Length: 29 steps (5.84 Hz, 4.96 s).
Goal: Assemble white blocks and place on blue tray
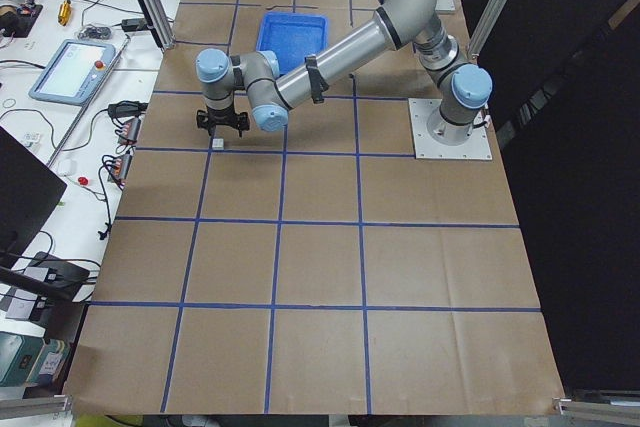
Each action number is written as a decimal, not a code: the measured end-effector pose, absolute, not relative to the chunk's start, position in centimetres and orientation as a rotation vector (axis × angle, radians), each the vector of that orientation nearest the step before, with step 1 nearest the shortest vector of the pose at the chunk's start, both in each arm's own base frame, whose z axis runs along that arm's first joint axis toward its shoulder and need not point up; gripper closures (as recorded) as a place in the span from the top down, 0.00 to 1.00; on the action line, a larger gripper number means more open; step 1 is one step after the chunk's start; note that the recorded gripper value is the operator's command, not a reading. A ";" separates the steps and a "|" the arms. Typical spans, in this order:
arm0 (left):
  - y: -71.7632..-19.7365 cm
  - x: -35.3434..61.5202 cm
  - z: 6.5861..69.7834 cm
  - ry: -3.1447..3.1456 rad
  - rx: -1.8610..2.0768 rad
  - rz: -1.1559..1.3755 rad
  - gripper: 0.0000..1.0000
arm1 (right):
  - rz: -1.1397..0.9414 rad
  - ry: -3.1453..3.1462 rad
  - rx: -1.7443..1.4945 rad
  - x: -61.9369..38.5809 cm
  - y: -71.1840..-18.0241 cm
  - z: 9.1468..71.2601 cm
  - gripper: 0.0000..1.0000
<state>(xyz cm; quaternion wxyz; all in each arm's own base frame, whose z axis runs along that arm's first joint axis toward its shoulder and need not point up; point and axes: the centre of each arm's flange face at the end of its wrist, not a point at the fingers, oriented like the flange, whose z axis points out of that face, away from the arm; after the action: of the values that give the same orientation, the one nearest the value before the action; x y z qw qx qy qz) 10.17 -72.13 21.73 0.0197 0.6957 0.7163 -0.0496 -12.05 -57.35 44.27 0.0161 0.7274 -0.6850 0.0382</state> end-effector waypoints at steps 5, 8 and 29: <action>-75.1 11.3 17.9 2.224 2.173 -0.142 0.80 | 0.498 -2.214 2.428 -16.4 -63.9 32.8 1.00; -75.0 11.0 17.3 2.246 2.167 -0.141 0.62 | 0.758 -2.333 2.457 -18.5 -65.7 23.5 1.00; -54.7 -32.8 19.4 2.361 2.165 -0.076 0.11 | 0.924 -2.318 2.488 -13.6 -64.8 25.3 0.25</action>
<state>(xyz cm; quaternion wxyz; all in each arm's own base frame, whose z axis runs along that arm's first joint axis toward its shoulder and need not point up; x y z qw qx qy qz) -32.83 -54.66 19.41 -0.0315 0.6753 0.7365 -0.0238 -13.56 -64.81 25.34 -0.1902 0.6932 -0.6458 0.2574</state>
